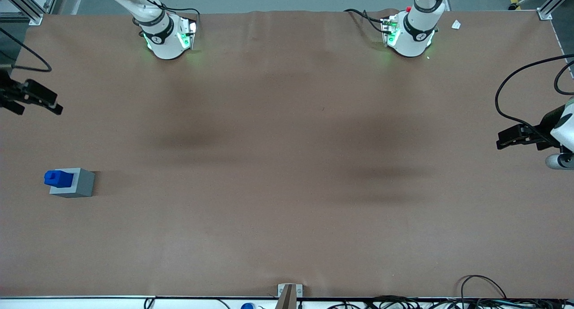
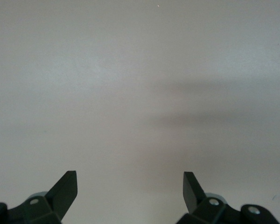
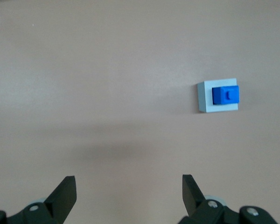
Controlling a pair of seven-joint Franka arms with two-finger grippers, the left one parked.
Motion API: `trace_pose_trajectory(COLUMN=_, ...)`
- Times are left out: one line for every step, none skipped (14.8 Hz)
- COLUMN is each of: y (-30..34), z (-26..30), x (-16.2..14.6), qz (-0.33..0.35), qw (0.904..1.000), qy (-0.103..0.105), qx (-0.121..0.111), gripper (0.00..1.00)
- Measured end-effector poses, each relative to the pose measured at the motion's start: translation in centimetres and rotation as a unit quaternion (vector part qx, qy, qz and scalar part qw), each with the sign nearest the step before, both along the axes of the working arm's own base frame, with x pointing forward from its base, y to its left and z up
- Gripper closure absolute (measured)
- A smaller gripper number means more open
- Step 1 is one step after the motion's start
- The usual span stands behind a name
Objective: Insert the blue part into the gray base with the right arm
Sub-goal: 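Open the right gripper and lift it away from the base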
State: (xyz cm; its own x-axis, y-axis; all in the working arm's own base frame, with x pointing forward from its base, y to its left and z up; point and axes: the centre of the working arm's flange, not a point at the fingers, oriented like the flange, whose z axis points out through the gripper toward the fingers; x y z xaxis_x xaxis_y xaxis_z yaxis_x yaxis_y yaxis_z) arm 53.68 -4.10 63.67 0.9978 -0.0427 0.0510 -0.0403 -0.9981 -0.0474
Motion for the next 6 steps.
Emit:
trace_pose_trajectory(y=0.0, z=0.5, x=-0.4, qz=-0.001, qw=1.0000, qy=-0.001, qx=0.000, gripper=0.00)
trace_pose_trajectory(y=0.1, z=0.9, x=-0.7, qz=-0.002, qw=1.0000, qy=-0.003, qx=-0.001, gripper=0.00)
trace_pose_trajectory(y=0.1, z=1.3, x=-0.7, qz=-0.004, qw=1.0000, qy=-0.007, qx=-0.001, gripper=0.00)
trace_pose_trajectory(y=0.1, z=1.7, x=-0.7, qz=-0.007, qw=0.9999, qy=-0.011, qx=-0.001, gripper=0.00)
trace_pose_trajectory(y=0.1, z=2.0, x=-0.8, qz=-0.008, qw=0.9999, qy=-0.012, qx=-0.001, gripper=0.00)
trace_pose_trajectory(y=0.1, z=2.2, x=-0.8, qz=-0.009, qw=0.9999, qy=-0.012, qx=-0.001, gripper=0.00)
